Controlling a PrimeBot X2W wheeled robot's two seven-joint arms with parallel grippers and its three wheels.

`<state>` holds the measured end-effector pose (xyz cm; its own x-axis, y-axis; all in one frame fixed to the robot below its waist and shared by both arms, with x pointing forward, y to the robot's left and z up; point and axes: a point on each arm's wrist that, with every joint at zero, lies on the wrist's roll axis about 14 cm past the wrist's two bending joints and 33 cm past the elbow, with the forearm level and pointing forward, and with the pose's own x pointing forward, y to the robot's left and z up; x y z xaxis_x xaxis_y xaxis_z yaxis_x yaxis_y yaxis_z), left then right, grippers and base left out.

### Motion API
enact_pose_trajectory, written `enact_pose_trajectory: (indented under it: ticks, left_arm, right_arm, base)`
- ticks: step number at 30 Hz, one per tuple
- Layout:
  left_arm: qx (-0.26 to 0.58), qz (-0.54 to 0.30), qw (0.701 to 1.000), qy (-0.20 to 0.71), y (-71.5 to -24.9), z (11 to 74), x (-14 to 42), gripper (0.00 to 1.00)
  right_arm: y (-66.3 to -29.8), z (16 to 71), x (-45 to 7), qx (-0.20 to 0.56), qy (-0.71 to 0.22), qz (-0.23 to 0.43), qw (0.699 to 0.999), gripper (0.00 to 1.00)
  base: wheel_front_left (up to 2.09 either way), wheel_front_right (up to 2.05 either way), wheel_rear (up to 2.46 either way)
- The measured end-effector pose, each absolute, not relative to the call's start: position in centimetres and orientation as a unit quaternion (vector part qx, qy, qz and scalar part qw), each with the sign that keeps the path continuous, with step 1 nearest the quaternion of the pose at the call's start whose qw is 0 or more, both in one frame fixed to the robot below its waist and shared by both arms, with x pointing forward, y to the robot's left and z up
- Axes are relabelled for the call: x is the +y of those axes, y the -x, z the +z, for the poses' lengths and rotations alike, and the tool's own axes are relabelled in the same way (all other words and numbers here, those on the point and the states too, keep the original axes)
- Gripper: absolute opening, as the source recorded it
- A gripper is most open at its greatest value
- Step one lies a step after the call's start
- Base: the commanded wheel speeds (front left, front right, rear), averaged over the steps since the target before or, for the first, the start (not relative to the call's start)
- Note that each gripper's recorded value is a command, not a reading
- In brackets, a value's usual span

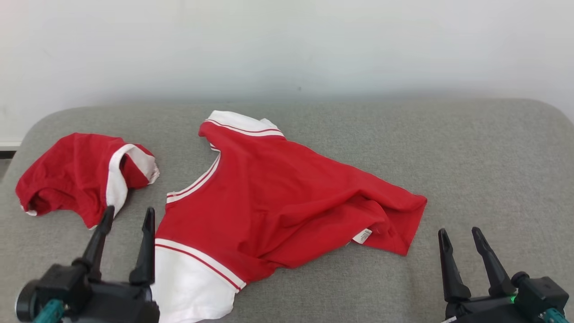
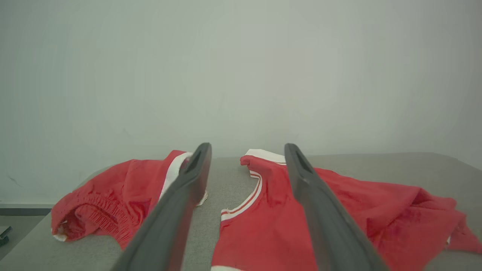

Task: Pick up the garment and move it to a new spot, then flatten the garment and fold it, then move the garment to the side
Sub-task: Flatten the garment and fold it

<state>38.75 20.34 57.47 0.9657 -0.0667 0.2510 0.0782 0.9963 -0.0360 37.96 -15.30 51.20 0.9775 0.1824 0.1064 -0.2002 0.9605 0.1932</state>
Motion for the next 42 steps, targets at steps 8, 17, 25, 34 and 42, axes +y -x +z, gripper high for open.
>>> enact_pose_trajectory:
  ticks: [8, 17, 25, 34, 42]
  left_arm:
    - [-0.111, 0.005, 0.992, 0.053, -35.4, 55.6, 21.8, 1.0]
    - [-0.086, 0.027, 0.995, 0.053, -34.0, 53.5, 21.6, 1.0]
    - [-0.078, 0.033, 0.995, 0.057, -34.1, 52.8, 21.7, 1.0]
    - [-0.076, 0.023, 0.995, 0.055, -34.8, 52.7, 21.0, 1.0]
    - [-0.071, 0.013, 0.996, 0.054, -35.6, 52.4, 20.4, 1.0]
  right_arm:
    - [-37.6, 51.3, -14.3, -0.042, -0.1, 0.113, 0.988, 1.0]
    - [-37.5, 50.6, -13.7, -0.031, -0.105, 0.121, 0.987, 1.0]
    - [-37.5, 50.0, -13.4, -0.021, -0.108, 0.122, 0.986, 1.0]
    - [-38.0, 49.3, -13.4, -0.009, -0.101, 0.128, 0.986, 1.0]
    - [-41.0, 48.8, -12.7, 0.004, -0.07, 0.16, 0.985, 1.0]
  base:
    - [0.0, 0.0, 0.0]
    - [0.0, 0.0, 0.0]
    - [0.0, 0.0, 0.0]
    - [0.0, 0.0, 0.0]
    - [0.0, 0.0, 0.0]
